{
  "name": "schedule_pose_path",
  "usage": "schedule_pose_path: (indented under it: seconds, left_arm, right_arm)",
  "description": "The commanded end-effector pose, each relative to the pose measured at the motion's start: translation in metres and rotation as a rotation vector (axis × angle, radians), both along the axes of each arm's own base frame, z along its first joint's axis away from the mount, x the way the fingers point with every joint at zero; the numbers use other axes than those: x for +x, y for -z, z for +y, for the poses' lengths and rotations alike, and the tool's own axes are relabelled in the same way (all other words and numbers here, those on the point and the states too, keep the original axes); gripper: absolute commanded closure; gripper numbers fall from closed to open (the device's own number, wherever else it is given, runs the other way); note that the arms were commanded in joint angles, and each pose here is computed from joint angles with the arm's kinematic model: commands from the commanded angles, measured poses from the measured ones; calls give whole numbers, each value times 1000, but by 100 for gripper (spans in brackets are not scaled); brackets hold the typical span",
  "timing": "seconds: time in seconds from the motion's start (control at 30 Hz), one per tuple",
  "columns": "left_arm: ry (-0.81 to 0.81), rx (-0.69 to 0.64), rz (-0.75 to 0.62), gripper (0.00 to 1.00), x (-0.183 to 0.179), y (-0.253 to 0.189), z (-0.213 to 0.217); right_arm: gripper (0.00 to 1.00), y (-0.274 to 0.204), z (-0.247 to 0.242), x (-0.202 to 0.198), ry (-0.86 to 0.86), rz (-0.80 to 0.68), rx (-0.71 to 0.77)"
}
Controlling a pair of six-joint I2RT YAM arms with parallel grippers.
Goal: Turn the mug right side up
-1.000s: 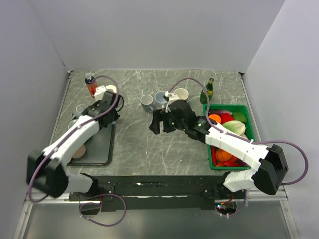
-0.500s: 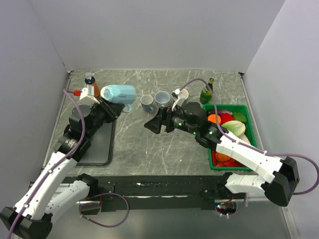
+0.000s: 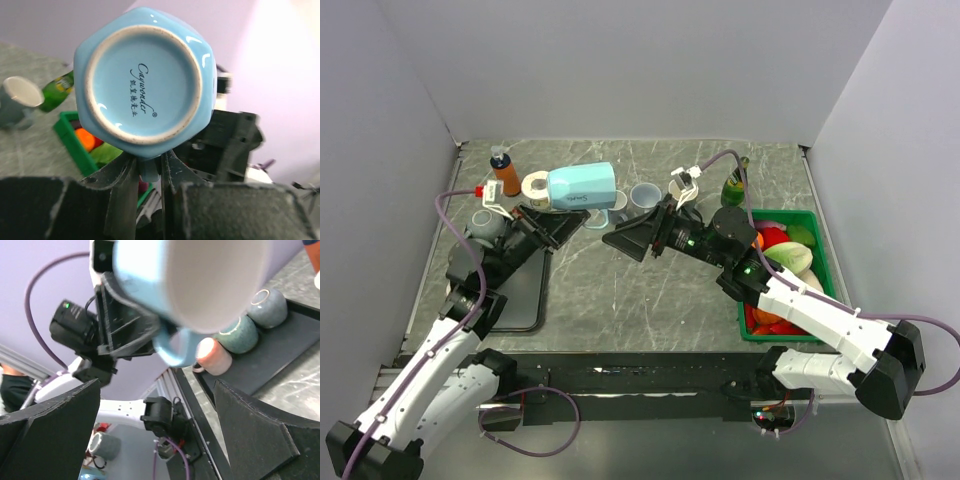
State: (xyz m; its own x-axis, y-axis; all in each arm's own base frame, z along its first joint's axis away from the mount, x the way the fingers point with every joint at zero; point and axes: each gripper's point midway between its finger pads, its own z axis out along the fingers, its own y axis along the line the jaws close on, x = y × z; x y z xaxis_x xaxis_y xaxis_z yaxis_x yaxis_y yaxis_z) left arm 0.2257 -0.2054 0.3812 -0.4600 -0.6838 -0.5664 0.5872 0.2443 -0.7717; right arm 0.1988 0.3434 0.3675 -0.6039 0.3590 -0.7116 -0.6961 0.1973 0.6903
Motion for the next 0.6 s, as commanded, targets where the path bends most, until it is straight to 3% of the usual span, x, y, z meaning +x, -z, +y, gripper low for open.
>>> schedule_pose_path:
  seconds: [0.0,0.33,0.57]
  left_arm:
    - [88,-178,-306,99,-53,-81,12]
    - [155,-218,-349,99,-68,-84,10]
    - [156,-214,-342,99,-67,-81,8]
  right_arm:
    - [0,-43,-2,-6,-23,-52,133]
    - [5,-75,11,-15,-131,-79,233]
    - [14,-86,12,-13,-130,-79,264]
